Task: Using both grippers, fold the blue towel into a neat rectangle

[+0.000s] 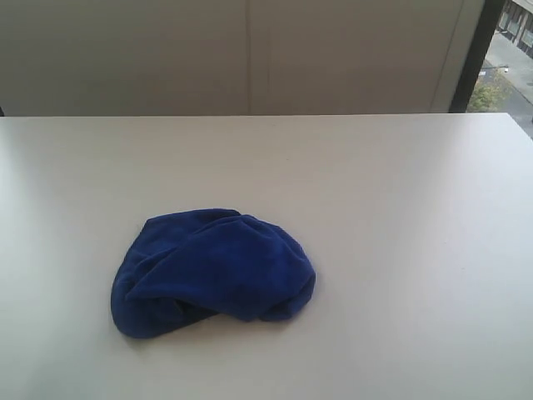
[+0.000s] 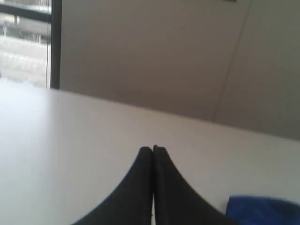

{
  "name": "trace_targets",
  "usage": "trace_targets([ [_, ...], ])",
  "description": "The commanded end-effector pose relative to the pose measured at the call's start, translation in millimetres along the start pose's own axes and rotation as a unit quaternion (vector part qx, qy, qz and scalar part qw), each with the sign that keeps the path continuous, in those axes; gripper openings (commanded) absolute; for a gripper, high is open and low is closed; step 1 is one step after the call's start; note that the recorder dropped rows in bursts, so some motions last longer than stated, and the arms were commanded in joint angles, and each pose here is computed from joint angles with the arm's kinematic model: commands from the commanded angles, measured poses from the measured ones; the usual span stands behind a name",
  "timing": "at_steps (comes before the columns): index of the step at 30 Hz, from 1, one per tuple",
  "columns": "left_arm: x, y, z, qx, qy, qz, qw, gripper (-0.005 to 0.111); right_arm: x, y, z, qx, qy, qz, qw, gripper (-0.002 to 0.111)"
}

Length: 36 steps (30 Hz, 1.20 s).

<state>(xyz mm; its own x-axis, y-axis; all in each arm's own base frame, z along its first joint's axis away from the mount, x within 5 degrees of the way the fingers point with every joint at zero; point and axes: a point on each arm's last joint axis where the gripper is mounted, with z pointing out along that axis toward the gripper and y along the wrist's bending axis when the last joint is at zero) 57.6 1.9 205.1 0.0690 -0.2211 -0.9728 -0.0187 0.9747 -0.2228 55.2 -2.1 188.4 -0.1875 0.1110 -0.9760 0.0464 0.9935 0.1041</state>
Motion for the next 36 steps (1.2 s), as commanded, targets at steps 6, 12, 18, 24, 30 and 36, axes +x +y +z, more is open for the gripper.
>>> trace_targets([
  [6,-20.7,-3.0,-2.9,0.017,-0.119,0.000,0.993,0.000,-1.0,-0.5,-0.4,0.003,-0.009,-0.008,1.000,0.000],
  [12,-23.2,-3.4,-3.4,0.013,-0.133,0.046,0.990,0.000,-0.9,-1.1,-0.4,0.007,-0.007,-0.119,0.993,0.000],
  [18,-37.1,-6.2,-2.0,0.013,-0.160,0.063,0.985,0.000,-4.7,-0.3,-0.5,0.005,-0.029,-0.120,0.992,0.000],
  [24,-52.5,-8.9,-6.4,0.021,-0.230,0.056,0.971,0.000,-20.8,3.3,-2.9,-0.003,-0.119,-0.118,0.986,0.000],
  [30,-53.4,-9.5,-6.9,0.023,-0.236,0.060,0.970,0.000,-35.2,6.4,-7.9,-0.012,-0.204,-0.116,0.972,0.000],
  [36,-55.6,-9.8,-8.1,0.023,-0.249,0.064,0.966,0.000,-57.4,10.6,-22.0,-0.043,-0.342,-0.050,0.937,0.000],
])
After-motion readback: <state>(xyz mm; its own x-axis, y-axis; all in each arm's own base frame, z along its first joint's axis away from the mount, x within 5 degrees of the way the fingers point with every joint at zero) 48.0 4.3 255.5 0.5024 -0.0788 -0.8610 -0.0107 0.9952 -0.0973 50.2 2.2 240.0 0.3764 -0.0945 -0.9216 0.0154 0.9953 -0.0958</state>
